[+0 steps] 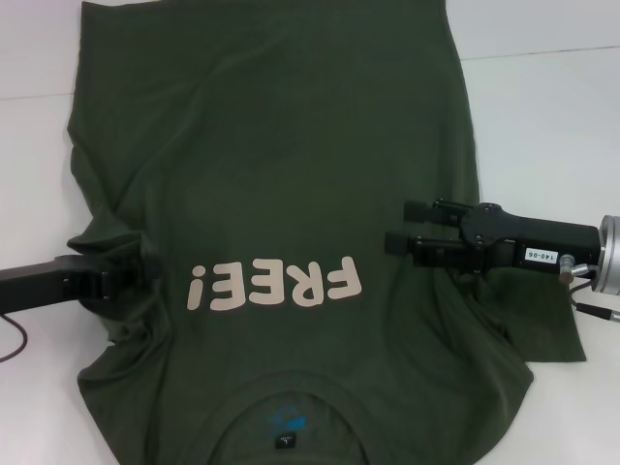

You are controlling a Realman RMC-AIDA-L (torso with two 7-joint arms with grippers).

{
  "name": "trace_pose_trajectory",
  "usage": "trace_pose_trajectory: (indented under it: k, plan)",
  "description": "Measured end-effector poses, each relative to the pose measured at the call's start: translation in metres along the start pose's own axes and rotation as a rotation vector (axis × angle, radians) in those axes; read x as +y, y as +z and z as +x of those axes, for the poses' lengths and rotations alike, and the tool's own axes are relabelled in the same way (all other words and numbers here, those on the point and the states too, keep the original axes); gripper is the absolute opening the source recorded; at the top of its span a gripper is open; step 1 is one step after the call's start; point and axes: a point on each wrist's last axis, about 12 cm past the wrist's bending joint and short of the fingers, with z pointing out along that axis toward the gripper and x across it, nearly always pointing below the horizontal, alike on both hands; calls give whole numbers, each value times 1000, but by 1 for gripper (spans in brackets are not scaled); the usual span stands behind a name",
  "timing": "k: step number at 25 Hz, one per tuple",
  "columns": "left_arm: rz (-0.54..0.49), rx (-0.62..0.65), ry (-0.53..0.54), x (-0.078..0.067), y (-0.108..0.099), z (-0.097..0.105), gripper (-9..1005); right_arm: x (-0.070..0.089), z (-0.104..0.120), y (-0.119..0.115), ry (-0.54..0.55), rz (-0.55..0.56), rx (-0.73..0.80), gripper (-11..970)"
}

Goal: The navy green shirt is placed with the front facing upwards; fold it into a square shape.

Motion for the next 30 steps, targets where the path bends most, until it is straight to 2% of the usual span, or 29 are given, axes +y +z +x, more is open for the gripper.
trace_pose_trajectory:
  k: [8, 18, 30]
  plan:
    - [20, 3, -3, -4, 10, -2, 44, 0, 0, 1, 0, 4, 0, 915]
    - [-22, -31, -30, 2, 21, -4, 43, 0, 0, 2, 0, 3, 0, 915]
    - [4, -47, -45, -3, 37, -10, 50, 0, 1, 2, 3, 2, -1, 914]
